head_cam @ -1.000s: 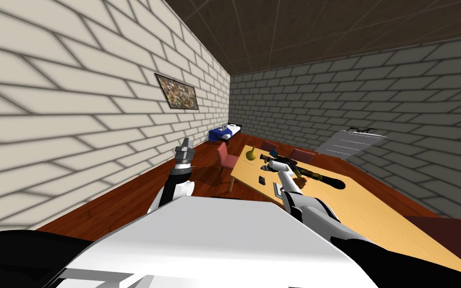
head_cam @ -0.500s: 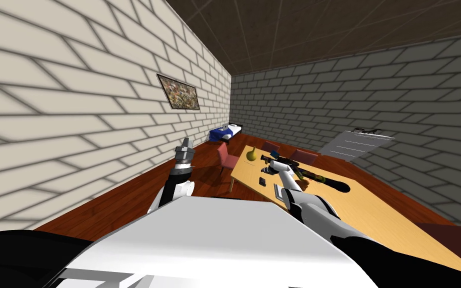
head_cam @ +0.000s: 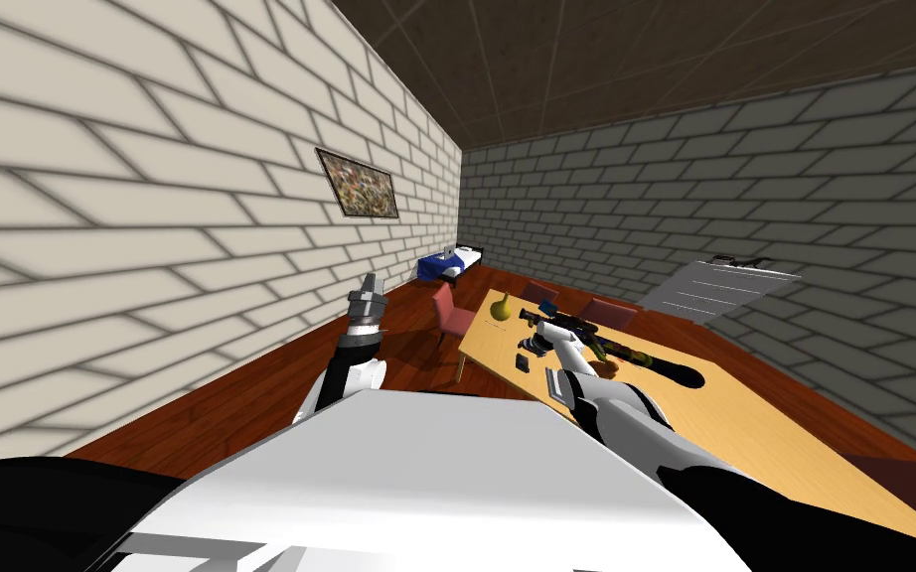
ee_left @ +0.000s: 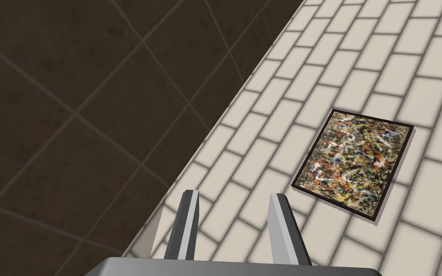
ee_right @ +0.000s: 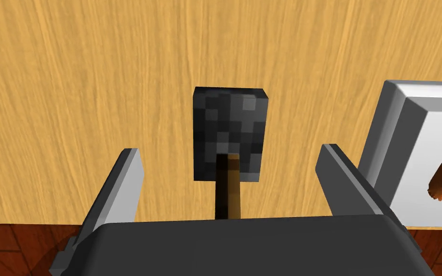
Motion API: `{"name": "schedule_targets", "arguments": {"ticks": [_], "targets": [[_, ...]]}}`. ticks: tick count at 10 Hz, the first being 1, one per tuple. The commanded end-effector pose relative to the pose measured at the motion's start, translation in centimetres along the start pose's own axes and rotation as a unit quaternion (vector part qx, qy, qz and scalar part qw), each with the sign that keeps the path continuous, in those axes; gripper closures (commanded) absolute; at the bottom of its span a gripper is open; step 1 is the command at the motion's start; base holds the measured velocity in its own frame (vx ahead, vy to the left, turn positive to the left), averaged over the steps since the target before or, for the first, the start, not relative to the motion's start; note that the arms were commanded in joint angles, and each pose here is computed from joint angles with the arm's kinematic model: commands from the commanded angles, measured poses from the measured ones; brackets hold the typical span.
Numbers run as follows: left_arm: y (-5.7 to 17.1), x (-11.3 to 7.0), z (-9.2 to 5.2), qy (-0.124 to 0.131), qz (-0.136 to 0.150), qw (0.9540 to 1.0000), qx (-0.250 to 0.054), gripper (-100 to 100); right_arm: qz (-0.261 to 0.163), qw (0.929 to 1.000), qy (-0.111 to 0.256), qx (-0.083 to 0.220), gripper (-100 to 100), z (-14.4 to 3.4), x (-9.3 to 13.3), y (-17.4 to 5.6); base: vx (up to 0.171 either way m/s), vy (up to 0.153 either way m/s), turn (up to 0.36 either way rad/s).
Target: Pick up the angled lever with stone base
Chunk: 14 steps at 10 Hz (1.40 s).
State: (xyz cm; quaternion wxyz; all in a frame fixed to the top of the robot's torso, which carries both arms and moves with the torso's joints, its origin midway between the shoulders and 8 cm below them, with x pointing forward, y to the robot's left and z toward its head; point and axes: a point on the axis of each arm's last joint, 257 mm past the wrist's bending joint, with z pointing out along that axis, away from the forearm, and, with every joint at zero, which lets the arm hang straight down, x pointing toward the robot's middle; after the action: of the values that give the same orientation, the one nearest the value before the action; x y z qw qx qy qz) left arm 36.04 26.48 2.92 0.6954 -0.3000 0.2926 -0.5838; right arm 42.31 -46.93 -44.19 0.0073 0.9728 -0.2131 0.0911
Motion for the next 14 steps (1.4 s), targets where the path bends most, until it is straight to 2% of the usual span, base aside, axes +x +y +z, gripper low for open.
{"name": "schedule_targets", "arguments": {"ticks": [1, 2, 3, 4, 6, 7, 8, 14], "targets": [[0.0, 0.0, 0.0, 0.0, 0.0, 1.0, 0.0, 0, 0.035, 0.9985, -0.042, 0.003, -100, 0.9, -2.9, 0.4, 0.012, -0.012, 0.049], [0.0, 0.0, 0.0, 0.0, 0.0, 1.0, 0.0, 0, 0.051, 0.9966, -0.065, 0.003, -100, 1.6, -4.6, 0.4, 0.013, -0.012, 0.025], [0.0, 0.0, 0.0, 0.0, 0.0, 1.0, 0.0, 0, 0.05, 0.9966, -0.064, 0.003, -100, 1.5, -4.6, 0.4, 0.008, -0.007, 0.001], [0.0, 0.0, 0.0, 0.0, 0.0, 1.0, 0.0, 0, 0.062, 0.9946, -0.083, 0.003, -100, 2.0, -6.0, 0.5, 0.006, -0.005, 0.012], [0.0, 0.0, 0.0, 0.0, 0.0, 1.0, 0.0, 0, 0.06, 0.9949, -0.08, 0.003, -100, 1.9, -5.9, 0.5, 0.0, 0.0, 0.0], [0.0, 0.0, 0.0, 0.0, 0.0, 1.0, 0.0, 0, 0.061, 0.9949, -0.081, 0.003, 0, 1.9, -5.9, 0.5, 0.0, 0.0, 0.0], [0.0, 0.0, 0.0, 0.0, 0.0, 1.0, 0.0, 0, 0.053, 0.9951, -0.083, 0.005, -100, 2.2, -6.5, 1.8, 0.107, 0.05, -0.217], [0.0, 0.0, 0.0, 0.0, 0.0, 1.0, 0.0, 0, 0.012, 0.9962, -0.086, 0.01, -100, 2.5, -7.8, 4.4, 0.13, 0.072, -0.142]]}}
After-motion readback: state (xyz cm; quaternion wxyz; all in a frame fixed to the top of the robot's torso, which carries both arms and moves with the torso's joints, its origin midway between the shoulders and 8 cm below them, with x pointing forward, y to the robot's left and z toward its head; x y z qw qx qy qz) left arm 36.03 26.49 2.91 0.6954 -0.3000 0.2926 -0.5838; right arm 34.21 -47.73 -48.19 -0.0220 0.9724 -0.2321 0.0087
